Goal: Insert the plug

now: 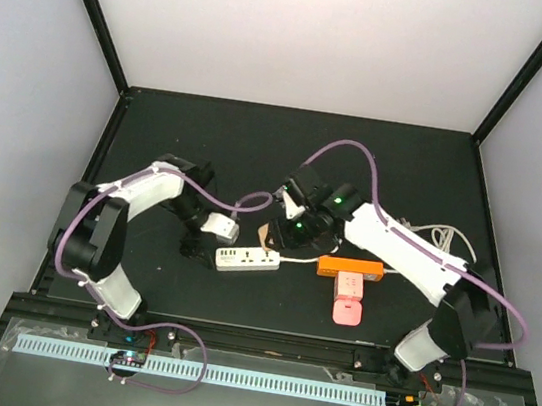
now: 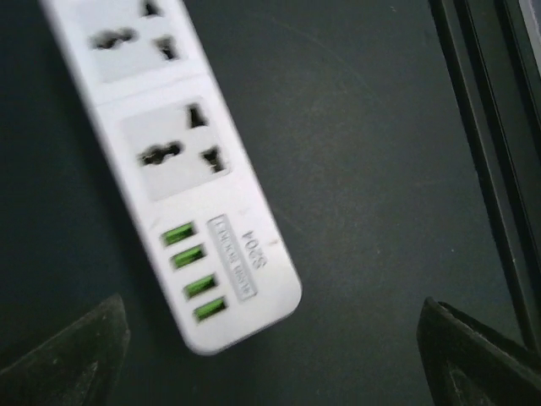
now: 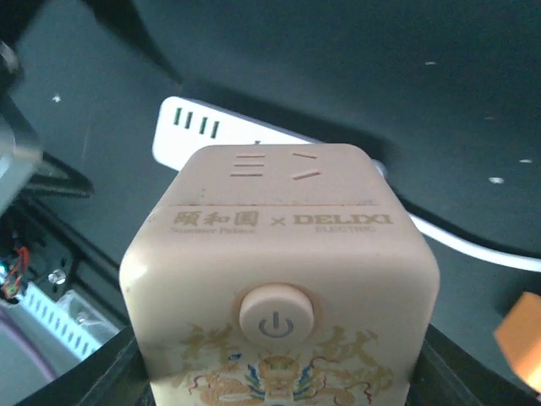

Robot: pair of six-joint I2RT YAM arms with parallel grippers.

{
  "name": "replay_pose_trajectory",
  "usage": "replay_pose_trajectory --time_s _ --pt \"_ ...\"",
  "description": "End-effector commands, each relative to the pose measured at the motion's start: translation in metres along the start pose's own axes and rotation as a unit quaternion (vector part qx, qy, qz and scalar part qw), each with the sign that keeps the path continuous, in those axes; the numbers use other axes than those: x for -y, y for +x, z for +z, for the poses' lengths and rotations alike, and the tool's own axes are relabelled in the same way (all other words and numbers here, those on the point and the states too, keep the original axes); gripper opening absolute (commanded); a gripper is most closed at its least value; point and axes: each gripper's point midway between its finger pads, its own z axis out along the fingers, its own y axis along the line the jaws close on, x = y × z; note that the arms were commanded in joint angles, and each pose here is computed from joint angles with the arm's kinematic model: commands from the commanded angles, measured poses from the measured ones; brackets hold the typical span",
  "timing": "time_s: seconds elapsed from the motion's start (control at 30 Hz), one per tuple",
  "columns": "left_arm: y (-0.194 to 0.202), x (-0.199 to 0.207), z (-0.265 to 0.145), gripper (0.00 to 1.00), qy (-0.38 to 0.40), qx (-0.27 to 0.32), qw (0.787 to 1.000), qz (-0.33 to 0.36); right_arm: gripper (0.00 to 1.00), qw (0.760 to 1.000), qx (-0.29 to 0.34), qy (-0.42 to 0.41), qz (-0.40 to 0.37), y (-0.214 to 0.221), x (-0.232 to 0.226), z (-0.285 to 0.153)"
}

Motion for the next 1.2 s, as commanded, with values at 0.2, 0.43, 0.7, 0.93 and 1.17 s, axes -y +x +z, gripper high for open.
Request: replay_pose_trajectory --time_s 0.2,0.43,0.7,0.93,1.17 --pt "0.019 -0.064 -0.119 0.99 -0.246 0.078 0.953 -0.157 0.01 0.988 -0.151 0.016 0.031 0.019 -0.052 0.010" --pt "0.076 -0.088 -0.185 0.99 -0.365 0.103 0.883 -0.277 0.01 0.980 -0.190 0.037 0.038 0.018 -0.064 0.029" --pt "0.106 -0.090 -0.181 0.99 -0.381 0.080 0.873 -0.293 0.01 0.973 -0.212 0.068 0.059 0.017 -0.061 0.050" --pt "0.109 -0.091 -0.176 0.99 -0.390 0.080 0.871 -0.287 0.01 0.969 -0.216 0.090 0.074 0.014 -0.057 0.061" --pt "0.112 -0.094 -0.173 0.99 -0.384 0.083 0.872 -0.293 0.01 0.969 -0.212 0.102 0.074 0.010 -0.053 0.070"
